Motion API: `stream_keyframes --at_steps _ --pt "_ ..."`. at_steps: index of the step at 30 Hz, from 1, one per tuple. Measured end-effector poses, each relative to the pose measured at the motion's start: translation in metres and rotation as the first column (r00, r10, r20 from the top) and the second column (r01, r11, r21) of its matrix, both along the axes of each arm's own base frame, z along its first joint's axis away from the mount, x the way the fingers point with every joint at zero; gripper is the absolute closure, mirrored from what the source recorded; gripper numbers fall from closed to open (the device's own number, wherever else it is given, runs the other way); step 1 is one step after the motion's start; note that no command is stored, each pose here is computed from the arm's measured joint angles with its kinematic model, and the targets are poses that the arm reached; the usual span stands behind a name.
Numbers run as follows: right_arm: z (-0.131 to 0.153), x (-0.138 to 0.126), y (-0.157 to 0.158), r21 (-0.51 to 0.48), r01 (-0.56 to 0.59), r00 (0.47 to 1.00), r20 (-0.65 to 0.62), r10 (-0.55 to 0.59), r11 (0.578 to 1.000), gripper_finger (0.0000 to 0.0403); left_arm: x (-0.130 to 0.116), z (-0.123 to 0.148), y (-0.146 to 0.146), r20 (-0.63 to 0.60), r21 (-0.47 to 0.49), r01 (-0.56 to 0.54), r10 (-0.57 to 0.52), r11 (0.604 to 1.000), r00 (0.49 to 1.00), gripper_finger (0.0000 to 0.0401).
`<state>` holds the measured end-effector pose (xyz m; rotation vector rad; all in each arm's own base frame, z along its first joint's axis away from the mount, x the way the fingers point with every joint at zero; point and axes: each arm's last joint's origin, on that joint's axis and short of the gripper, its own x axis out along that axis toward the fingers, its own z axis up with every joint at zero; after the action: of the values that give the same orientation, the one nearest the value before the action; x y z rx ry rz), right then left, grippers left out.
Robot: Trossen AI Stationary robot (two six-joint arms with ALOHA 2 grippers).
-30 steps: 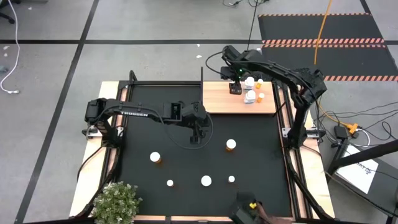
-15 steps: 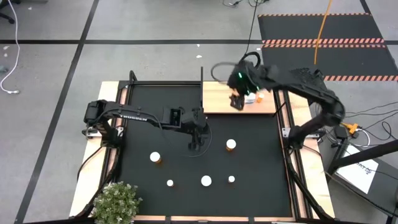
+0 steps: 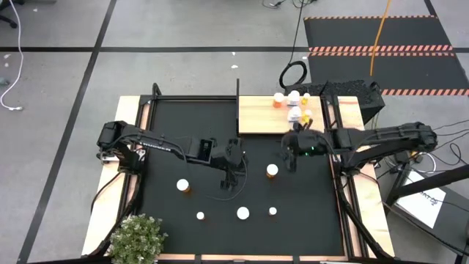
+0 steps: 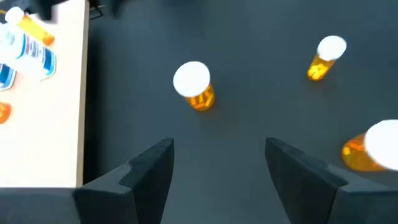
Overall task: Pick and place medicine bottles onto shelf by color
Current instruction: Put the large orange pill bottle on the shelf aligned with the other large orange pill bottle
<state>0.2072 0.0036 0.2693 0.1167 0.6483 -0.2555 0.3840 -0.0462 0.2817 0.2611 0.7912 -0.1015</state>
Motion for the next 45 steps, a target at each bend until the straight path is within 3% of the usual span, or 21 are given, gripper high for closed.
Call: stream_keyframes --at_steps 12,22,28,35,45 --pt "-0.042 -0.006 0.022 -0.029 -0.105 0.993 0.058 0.106 0.994 0.0151 0.007 0.001 -0.017 0.081 -0.089 -0.047 0.054 0.995 0.995 0.015" --pt "-0.057 -0.011 0.042 0.029 -0.048 0.994 0.098 0.045 0.998 0.0151 0.026 -0.032 -0.033 0.068 -0.091 -0.083 0.089 0.992 0.994 0.015" --pt "-0.066 -0.015 0.064 0.075 -0.032 0.997 0.066 0.027 0.997 0.0151 0.048 -0.054 -0.037 0.154 -0.099 -0.065 0.08 0.993 0.985 0.015" --pt "-0.071 -0.016 0.076 0.015 -0.07 0.996 0.051 0.07 0.997 0.0151 0.06 -0.081 -0.028 0.125 -0.145 -0.141 0.16 0.979 0.979 0.015" --pt "-0.071 -0.013 0.066 -0.045 -0.069 0.997 0.034 0.071 0.997 0.0151 0.058 -0.087 -0.025 0.075 -0.119 -0.147 0.157 0.982 0.985 0.0151"
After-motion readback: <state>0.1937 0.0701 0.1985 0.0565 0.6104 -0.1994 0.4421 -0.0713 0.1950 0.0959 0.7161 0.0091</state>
